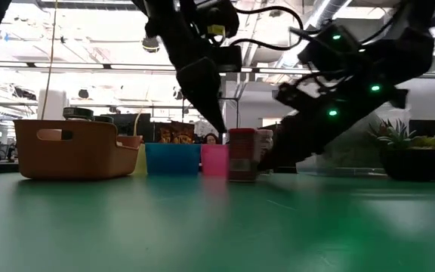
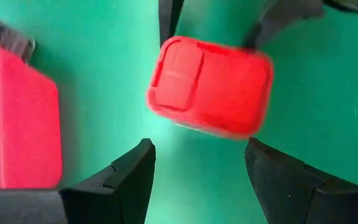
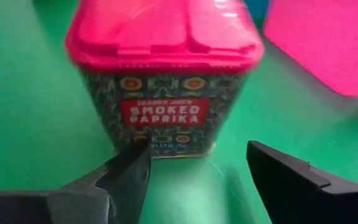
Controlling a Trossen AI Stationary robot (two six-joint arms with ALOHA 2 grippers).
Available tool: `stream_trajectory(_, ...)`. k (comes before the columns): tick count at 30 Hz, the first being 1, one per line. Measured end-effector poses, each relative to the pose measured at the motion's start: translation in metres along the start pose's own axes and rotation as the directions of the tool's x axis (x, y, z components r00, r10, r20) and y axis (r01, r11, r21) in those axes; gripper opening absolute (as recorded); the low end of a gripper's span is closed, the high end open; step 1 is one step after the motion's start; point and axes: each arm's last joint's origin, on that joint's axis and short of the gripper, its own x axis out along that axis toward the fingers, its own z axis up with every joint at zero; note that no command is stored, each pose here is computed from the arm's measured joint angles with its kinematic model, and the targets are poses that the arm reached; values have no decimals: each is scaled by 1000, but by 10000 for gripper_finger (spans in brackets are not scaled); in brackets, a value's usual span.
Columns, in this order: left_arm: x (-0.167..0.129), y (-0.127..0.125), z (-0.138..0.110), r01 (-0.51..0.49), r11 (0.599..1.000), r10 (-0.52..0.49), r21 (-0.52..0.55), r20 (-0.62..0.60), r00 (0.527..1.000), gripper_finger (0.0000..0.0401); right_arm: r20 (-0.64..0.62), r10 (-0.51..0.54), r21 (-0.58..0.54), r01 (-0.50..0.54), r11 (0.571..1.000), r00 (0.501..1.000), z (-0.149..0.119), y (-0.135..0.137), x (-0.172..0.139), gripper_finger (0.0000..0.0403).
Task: Sort spices by type
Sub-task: Put the red seasoning can into the green bin
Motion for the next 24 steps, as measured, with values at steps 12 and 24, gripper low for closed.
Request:
stream_trajectory(12,-37,-21,1,-58,996,58,-66,-8,998,235,58,32,-11,-32,999,998,26,38,39,292)
stream_trajectory(24,-30,-24,-6,-60,979,50,-194,-53,997,262,-35,-74,-82,71,994,997,28,40,20,292)
